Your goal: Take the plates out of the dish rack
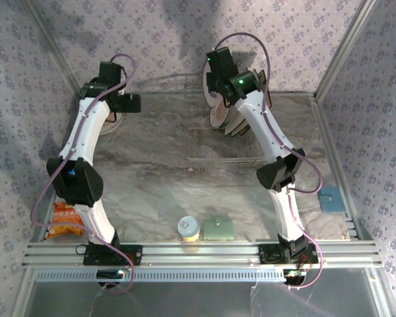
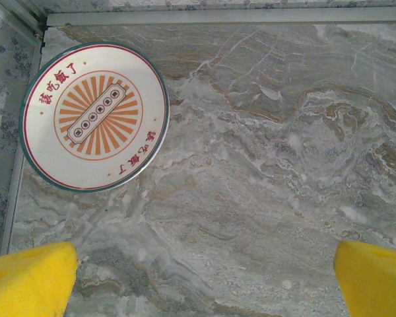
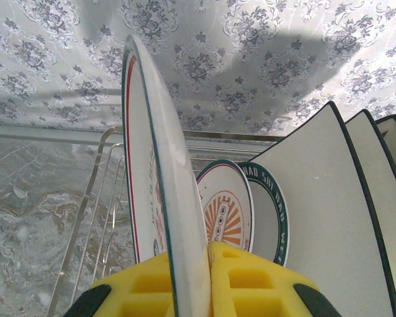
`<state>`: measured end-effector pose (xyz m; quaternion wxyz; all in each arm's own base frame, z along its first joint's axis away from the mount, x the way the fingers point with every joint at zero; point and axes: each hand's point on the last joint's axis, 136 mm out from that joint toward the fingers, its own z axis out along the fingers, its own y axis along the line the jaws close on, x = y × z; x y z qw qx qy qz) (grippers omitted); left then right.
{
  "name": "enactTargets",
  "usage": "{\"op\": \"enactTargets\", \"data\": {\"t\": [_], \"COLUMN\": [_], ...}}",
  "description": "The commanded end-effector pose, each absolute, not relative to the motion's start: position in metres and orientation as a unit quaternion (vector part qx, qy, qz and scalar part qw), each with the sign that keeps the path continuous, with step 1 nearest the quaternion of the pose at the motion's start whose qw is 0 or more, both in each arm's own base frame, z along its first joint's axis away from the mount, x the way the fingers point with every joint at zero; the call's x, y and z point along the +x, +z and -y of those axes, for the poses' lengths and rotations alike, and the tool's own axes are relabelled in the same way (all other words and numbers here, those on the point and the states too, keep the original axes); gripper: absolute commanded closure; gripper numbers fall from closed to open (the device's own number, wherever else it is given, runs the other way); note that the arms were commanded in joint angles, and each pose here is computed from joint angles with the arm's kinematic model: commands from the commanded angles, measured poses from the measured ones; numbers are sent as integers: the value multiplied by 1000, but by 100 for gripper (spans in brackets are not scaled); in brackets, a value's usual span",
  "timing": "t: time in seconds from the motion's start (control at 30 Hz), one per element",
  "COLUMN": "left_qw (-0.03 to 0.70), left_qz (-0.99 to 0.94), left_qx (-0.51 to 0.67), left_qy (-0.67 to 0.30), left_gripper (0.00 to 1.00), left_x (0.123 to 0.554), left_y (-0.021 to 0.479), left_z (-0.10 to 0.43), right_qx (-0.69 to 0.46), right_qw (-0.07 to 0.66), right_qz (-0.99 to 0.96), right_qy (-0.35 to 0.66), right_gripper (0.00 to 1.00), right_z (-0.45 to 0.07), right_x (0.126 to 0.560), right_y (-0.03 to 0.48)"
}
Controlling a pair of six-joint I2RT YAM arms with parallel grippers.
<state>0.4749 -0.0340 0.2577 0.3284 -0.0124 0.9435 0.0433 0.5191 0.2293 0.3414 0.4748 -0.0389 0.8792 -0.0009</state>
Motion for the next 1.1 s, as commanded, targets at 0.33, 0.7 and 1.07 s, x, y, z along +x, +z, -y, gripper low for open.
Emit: {"op": "enactTargets", "data": {"t": [0.33, 0.7, 1.07], "left_qw": [354, 356, 357], "left_qz": [-935, -935, -934], "left_qx": [-3, -1, 2], "left_qy": [30, 13, 2], "left_gripper": [1, 1, 1], "left_x": [469, 471, 471], "left_y": [282, 281, 280], "left_z": [40, 46, 50], "right_qx": [-55, -37, 3], "right_qw": [490, 408, 377], "right_qz": [-849, -767, -746], "right_qy": [189, 493, 550], "right_gripper": [100, 100, 100], "right_z": [-243, -250, -245], "right_x": [500, 487, 490], "right_y": [371, 352, 327]}}
